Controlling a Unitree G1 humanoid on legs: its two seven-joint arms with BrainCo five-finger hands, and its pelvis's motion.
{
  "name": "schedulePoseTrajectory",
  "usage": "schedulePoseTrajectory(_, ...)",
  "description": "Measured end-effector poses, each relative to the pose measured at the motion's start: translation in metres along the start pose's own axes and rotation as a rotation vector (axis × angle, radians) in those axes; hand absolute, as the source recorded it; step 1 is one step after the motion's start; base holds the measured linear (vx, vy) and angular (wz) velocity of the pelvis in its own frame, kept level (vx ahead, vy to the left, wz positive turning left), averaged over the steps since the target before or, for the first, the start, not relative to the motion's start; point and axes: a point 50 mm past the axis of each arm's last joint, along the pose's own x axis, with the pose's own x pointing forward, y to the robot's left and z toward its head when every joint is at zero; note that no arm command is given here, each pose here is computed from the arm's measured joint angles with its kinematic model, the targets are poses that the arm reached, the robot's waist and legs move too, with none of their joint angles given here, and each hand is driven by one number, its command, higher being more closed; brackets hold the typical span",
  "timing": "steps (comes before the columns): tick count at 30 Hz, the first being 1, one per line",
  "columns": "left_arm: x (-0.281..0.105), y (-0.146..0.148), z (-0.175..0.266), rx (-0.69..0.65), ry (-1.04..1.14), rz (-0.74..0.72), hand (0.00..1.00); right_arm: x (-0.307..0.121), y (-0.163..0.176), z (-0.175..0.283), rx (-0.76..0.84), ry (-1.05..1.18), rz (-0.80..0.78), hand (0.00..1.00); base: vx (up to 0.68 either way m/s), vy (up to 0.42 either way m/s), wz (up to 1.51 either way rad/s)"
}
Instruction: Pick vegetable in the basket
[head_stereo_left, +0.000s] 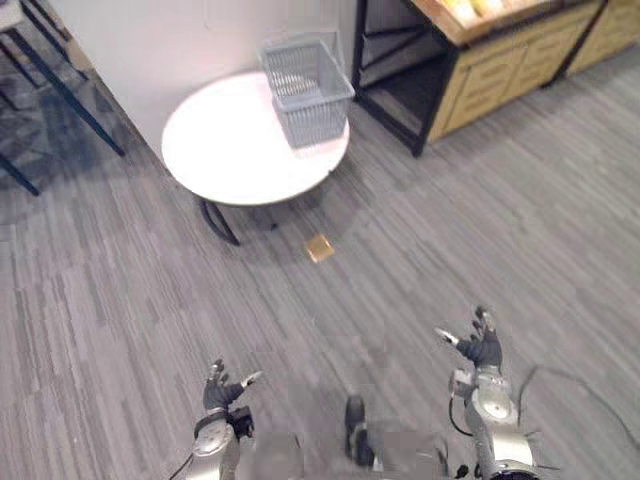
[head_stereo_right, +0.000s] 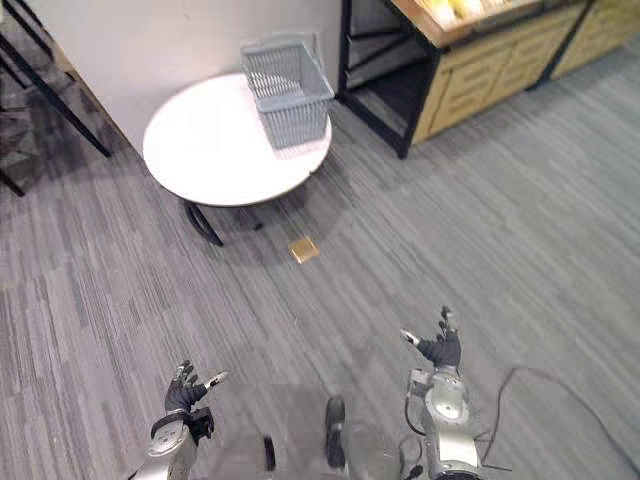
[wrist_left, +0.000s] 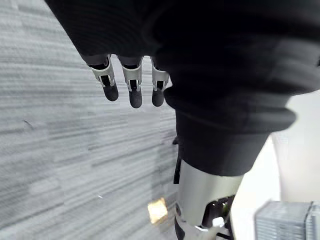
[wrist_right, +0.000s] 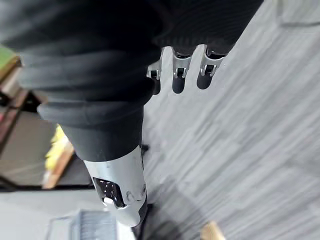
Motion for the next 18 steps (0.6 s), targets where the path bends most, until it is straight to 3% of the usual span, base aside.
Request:
schedulePoseTrajectory(11,-0.003,0.008,-0.005,0.054,0.01,0.014,0.0,0.005,0.039,0.025,-0.043,-0.108,0.122,0.0,0.72,0.229,-0.25)
schedulePoseTrajectory(18,0.001,0.031,-0.003,0.14,0.009,0.046,0.0,0.004,0.077,0.048,-0.161,-0.243,0.264,0.0,0.5,0.046,0.12)
